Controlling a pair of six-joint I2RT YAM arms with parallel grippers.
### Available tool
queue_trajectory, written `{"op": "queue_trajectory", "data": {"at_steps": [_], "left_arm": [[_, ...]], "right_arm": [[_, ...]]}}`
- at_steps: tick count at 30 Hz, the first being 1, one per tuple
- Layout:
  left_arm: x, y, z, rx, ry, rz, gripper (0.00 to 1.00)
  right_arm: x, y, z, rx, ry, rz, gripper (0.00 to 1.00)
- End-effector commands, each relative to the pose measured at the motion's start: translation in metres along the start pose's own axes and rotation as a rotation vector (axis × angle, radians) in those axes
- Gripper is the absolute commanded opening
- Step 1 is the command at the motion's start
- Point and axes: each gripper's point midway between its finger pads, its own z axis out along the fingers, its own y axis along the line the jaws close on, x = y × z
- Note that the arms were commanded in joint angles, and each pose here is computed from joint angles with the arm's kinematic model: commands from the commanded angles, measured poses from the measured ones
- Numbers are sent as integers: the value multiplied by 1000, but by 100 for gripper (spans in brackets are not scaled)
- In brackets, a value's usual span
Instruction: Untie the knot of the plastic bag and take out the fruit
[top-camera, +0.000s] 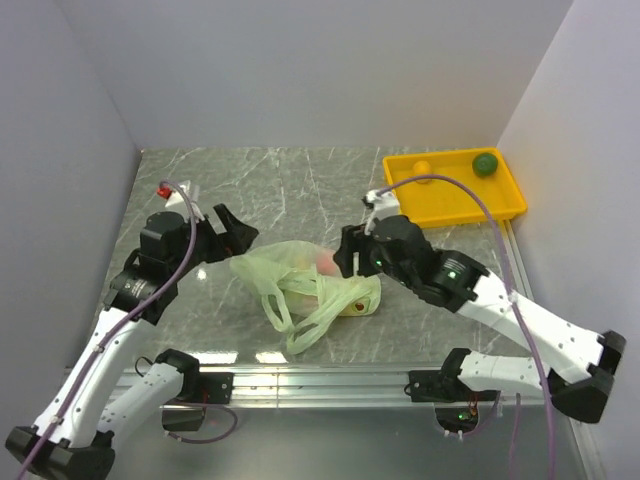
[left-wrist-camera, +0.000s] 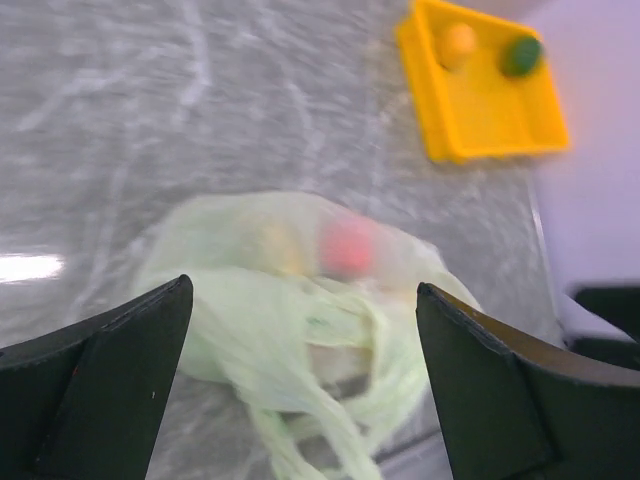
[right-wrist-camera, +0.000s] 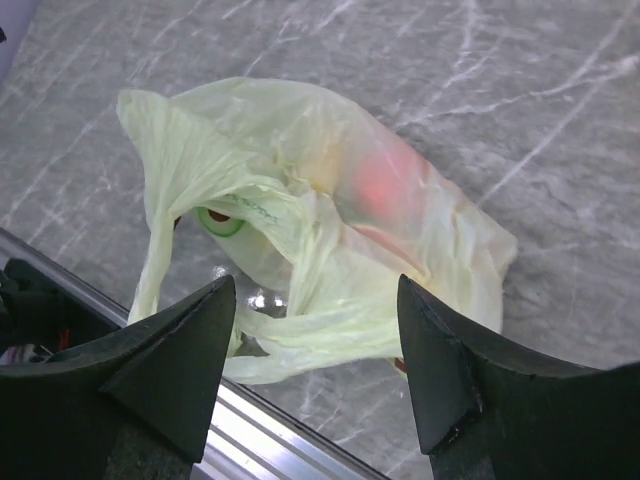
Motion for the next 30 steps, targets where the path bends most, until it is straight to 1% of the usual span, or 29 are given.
{"op": "queue_trajectory", "data": {"at_steps": [1,3,4,5,6,7,11,13,14,15,16,17,18,20,21,23,27,28,30], "left_arm": [[33,-16,-3,30,115,-34,99],[58,-14,3,18,170,-49,99],[72,-19,5,24,211,-54,99],[80,-16,6,8,228,-53,99],[89,-22,6,17,254,-42,99],[94,-24,6,15,263,-43,99],[113,-22,9,-16,312,-16,99],[116,-20,10,-41,318,5,99],[112,-23,10,-38,308,16,99],[108,-26,8,-30,288,28,99],[106,-28,7,-16,278,48,99],[100,-35,8,20,256,57,99],[99,-42,4,68,252,88,99],[96,-47,3,106,228,108,99],[91,-55,2,151,207,123,99],[88,-67,0,223,194,184,99],[85,-97,-1,378,169,315,98],[82,-105,1,426,142,372,98],[95,-110,11,472,170,428,98]], "right_arm": [[21,11,27,21,115,-123,73],[30,21,41,-3,149,-132,73],[41,22,54,6,194,-140,73],[47,24,60,-1,216,-138,73],[48,28,68,-8,210,-129,73],[62,26,78,0,242,-138,70],[78,23,104,30,267,-147,62],[90,18,118,52,283,-165,55],[92,16,121,65,284,-165,50],[95,9,126,100,287,-170,27],[92,6,128,116,280,-163,14],[89,4,127,126,273,-166,7],[80,1,124,144,239,-165,0],[70,-2,121,163,202,-171,0],[65,-6,117,181,188,-169,0],[54,-17,112,231,158,-156,0],[36,-17,96,196,101,-86,0],[38,-19,94,195,104,-78,0],[35,-19,91,177,91,-64,0]]}}
